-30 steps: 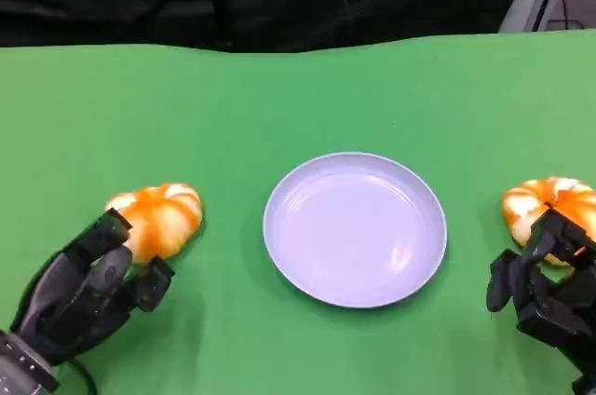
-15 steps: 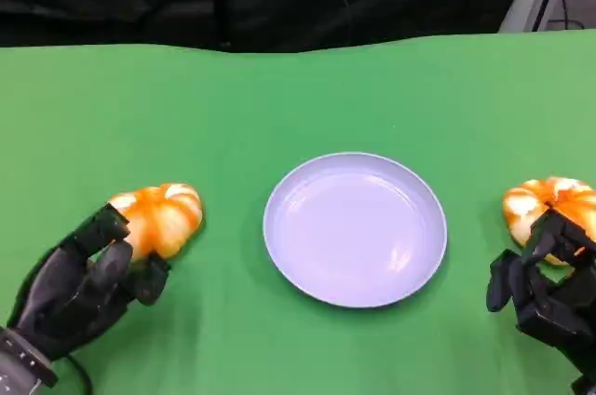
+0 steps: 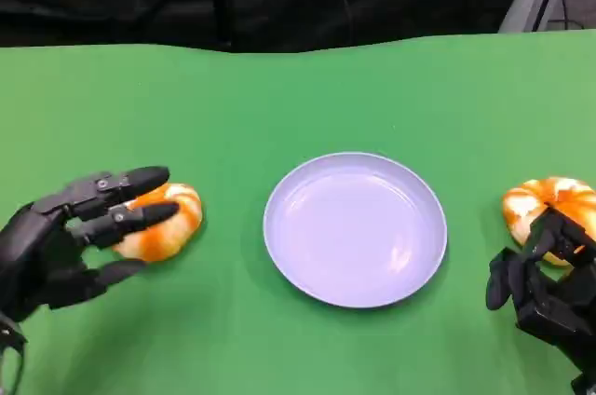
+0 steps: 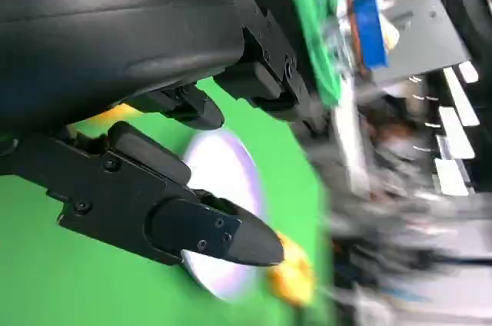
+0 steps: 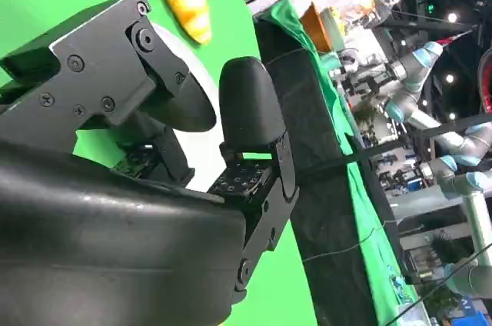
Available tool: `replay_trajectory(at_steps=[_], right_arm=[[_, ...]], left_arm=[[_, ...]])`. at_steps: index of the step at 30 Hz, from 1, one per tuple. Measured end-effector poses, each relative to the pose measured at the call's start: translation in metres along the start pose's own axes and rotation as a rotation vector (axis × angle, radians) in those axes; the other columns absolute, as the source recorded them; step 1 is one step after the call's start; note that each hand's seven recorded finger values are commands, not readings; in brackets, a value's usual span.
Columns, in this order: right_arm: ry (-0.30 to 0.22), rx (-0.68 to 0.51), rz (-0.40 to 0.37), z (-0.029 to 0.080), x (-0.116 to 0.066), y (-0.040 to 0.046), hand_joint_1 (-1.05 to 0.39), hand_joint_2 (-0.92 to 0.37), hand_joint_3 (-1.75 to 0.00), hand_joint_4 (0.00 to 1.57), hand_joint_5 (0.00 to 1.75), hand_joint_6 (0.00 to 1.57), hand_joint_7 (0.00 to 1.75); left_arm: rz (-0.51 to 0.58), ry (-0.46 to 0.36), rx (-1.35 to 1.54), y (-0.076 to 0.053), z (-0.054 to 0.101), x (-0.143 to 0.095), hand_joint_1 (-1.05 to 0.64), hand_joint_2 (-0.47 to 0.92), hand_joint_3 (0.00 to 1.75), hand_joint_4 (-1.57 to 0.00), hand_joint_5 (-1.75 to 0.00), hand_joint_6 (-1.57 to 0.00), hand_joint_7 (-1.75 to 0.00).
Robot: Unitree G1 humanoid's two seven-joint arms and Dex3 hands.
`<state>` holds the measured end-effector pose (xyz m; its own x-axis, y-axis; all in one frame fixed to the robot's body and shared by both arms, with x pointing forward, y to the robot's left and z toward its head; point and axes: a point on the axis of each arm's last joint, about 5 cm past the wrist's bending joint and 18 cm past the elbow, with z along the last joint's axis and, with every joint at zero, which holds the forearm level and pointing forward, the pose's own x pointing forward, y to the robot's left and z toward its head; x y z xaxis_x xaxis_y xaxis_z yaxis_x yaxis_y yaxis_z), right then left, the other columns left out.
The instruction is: Grasp the bread from the table and place it into the plate.
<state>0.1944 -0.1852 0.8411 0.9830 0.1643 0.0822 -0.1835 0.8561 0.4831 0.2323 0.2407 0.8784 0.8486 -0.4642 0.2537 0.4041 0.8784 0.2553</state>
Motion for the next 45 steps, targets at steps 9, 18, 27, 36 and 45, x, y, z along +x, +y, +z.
replay_trajectory(at_steps=[9, 18, 27, 36, 45], right_arm=[[0.005, 0.002, 0.001, -0.001, 0.0, 0.0003, -0.04, -0.43, -1.47, 0.93, 1.75, 0.78, 1.7], [0.009, 0.006, 0.002, -0.002, 0.001, 0.0, -0.04, -0.43, -1.47, 0.94, 1.75, 0.77, 1.7], [0.0, 0.002, 0.01, 0.0, 0.001, 0.0007, -0.05, -0.43, -1.46, 0.93, 1.75, 0.77, 1.7], [-0.002, -0.003, 0.011, 0.0, 0.001, 0.0025, -0.04, -0.44, -1.47, 0.93, 1.75, 0.77, 1.7], [0.002, -0.003, 0.011, 0.0, 0.0, 0.0029, -0.05, -0.43, -1.46, 0.93, 1.75, 0.77, 1.71]], left_arm=[[0.137, -0.008, 0.739, -0.009, 0.035, 0.021, -0.93, 0.92, 0.06, -0.36, 0.0, -0.42, 0.0], [0.044, 0.148, 1.106, -0.02, 0.021, 0.041, -1.01, 0.92, 0.08, -0.25, 0.0, -0.31, 0.0], [-0.128, 0.305, 1.094, -0.031, 0.001, 0.056, -1.05, 0.92, 0.19, -0.26, -0.01, -0.29, -0.01], [-0.332, 0.46, 1.049, -0.029, 0.001, 0.08, -1.05, 0.92, 0.26, -0.35, -0.05, -0.33, -0.02], [-0.408, 0.522, 1.057, -0.023, 0.001, 0.095, -0.92, 0.92, 0.27, -0.46, -0.05, -0.43, -0.04]])
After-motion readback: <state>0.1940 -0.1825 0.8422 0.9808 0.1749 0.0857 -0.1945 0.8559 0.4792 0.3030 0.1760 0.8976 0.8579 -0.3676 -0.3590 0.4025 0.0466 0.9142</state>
